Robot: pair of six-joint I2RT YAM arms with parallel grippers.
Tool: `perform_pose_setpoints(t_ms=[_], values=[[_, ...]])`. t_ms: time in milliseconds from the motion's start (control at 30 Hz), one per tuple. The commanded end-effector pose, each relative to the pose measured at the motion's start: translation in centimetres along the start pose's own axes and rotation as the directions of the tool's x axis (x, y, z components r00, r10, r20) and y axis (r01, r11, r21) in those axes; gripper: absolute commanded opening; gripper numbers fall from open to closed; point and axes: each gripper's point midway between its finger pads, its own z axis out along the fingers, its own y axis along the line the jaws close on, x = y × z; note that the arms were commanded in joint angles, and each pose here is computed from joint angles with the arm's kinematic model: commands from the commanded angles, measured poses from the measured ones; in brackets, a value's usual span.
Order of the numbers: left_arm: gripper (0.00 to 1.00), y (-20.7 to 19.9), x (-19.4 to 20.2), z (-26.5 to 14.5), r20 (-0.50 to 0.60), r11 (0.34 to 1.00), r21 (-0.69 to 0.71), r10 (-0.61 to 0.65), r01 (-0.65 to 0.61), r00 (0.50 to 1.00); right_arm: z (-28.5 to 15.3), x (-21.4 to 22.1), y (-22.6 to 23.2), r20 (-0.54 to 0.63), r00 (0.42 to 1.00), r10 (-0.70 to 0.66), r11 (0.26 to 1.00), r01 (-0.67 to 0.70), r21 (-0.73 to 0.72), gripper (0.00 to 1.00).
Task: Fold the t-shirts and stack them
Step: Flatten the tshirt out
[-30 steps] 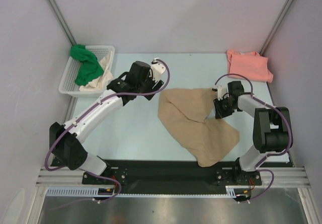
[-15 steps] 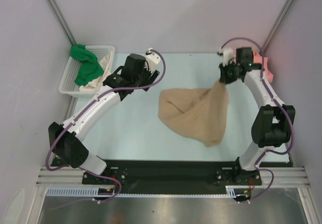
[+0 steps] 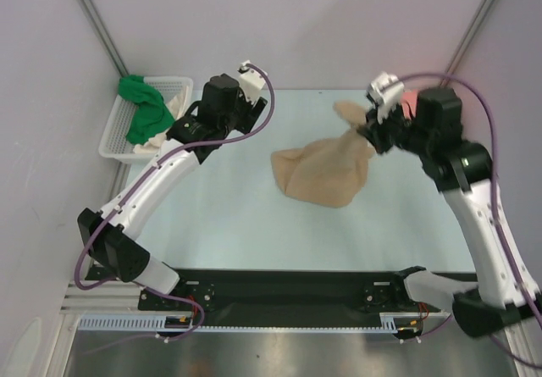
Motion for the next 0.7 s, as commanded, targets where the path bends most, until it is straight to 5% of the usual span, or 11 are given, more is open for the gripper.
perform_pose_setpoints(t_ms=[0, 67, 100, 200, 467, 667], values=[[0.77, 0.9, -1.7, 0.1, 0.042, 1.000, -0.028, 0.004, -0.003, 0.999, -5.0, 6.2, 6.2, -0.130, 0.981, 0.145, 0.982, -0.159, -0.098, 0.00], [0.77, 0.5, -1.4, 0.7, 0.034, 1.000, -0.016, 0.015, -0.015, 0.999, -6.5, 7.8, 8.3, -0.147, 0.968, 0.204, 0.966, -0.223, -0.132, 0.06], [0.78, 0.4, -1.3, 1.0, 0.028, 1.000, -0.014, 0.022, -0.021, 0.999, -7.3, 7.9, 8.8, -0.126, 0.971, 0.203, 0.966, -0.220, -0.136, 0.35], [0.80, -0.5, -0.8, 2.4, 0.016, 0.999, 0.011, 0.030, -0.031, 0.999, -5.6, 9.5, 7.1, -0.151, 0.959, 0.238, 0.968, -0.247, -0.039, 0.70], [0.77, -7.1, 1.6, 10.4, -0.146, 0.963, 0.262, 0.099, -0.057, 0.984, 2.5, 12.0, 0.1, -0.173, 0.930, 0.325, 0.944, -0.307, 0.120, 0.70], [0.73, -12.1, 3.3, 17.8, -0.211, 0.916, 0.400, 0.130, -0.035, 0.969, 5.1, 21.1, -2.5, -0.297, 0.798, 0.524, 0.851, -0.473, 0.230, 0.62]])
